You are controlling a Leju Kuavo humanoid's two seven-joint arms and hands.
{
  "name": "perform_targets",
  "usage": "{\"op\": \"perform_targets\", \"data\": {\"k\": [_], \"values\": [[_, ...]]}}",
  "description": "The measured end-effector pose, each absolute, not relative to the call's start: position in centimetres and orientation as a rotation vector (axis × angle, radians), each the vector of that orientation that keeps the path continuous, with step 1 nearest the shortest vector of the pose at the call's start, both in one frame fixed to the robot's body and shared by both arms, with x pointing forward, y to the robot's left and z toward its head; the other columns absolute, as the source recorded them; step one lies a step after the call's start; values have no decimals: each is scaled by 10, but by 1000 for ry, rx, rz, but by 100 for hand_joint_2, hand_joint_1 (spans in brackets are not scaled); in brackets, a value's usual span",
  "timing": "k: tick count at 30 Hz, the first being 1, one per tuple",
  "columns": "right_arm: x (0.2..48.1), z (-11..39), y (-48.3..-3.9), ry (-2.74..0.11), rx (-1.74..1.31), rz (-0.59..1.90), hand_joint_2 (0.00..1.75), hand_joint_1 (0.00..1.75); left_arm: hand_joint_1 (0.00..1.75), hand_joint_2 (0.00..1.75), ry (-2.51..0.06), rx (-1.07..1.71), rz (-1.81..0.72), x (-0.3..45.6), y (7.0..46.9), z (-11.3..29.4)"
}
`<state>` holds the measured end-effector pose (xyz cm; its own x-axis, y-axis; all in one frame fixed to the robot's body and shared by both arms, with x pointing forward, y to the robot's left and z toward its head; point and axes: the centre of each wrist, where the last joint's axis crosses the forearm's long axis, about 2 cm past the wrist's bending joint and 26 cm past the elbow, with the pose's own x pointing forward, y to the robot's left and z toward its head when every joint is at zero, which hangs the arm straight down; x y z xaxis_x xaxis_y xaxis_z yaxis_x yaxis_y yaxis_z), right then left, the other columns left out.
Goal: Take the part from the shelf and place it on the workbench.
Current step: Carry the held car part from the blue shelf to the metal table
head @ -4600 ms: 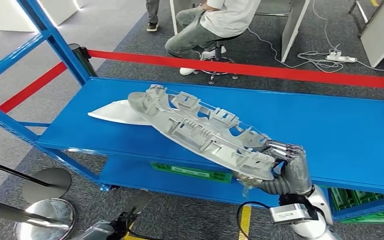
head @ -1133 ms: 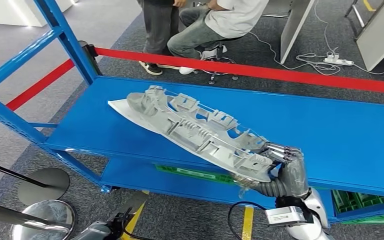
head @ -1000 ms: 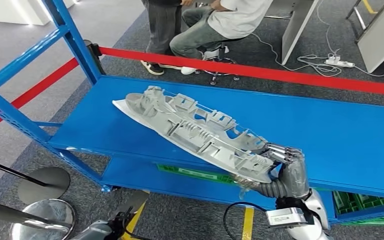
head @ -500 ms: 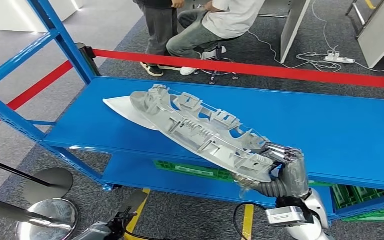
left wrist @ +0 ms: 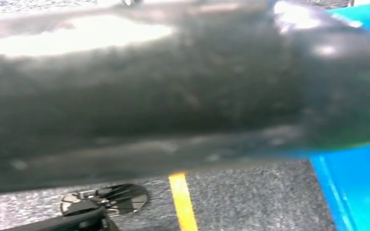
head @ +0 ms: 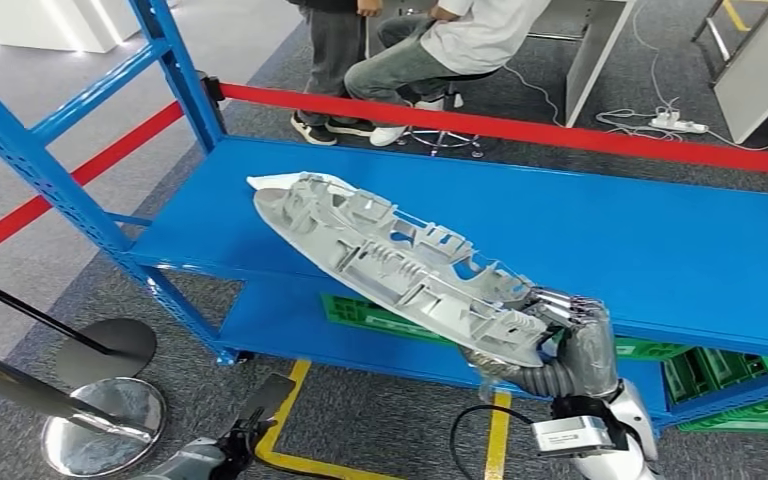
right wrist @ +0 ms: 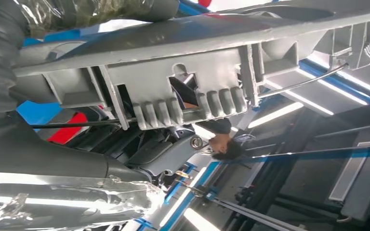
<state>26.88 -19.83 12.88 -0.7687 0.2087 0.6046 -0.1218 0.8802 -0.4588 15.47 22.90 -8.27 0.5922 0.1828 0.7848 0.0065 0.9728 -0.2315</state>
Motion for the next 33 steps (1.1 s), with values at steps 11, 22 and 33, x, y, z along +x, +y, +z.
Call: {"op": "perform_targets", "data": {"k": [11, 22, 33], "values": [[270, 130, -198, -2368, -63, 635, 175, 175, 0, 0, -933, -218, 114, 154, 228, -83], [271, 131, -198, -2370, -62, 637, 175, 175, 0, 0, -939, -217, 121, 155, 230, -83], [271, 131, -198, -2368, -59, 640, 175, 175, 0, 0, -942, -219, 124, 155, 230, -83]]}}
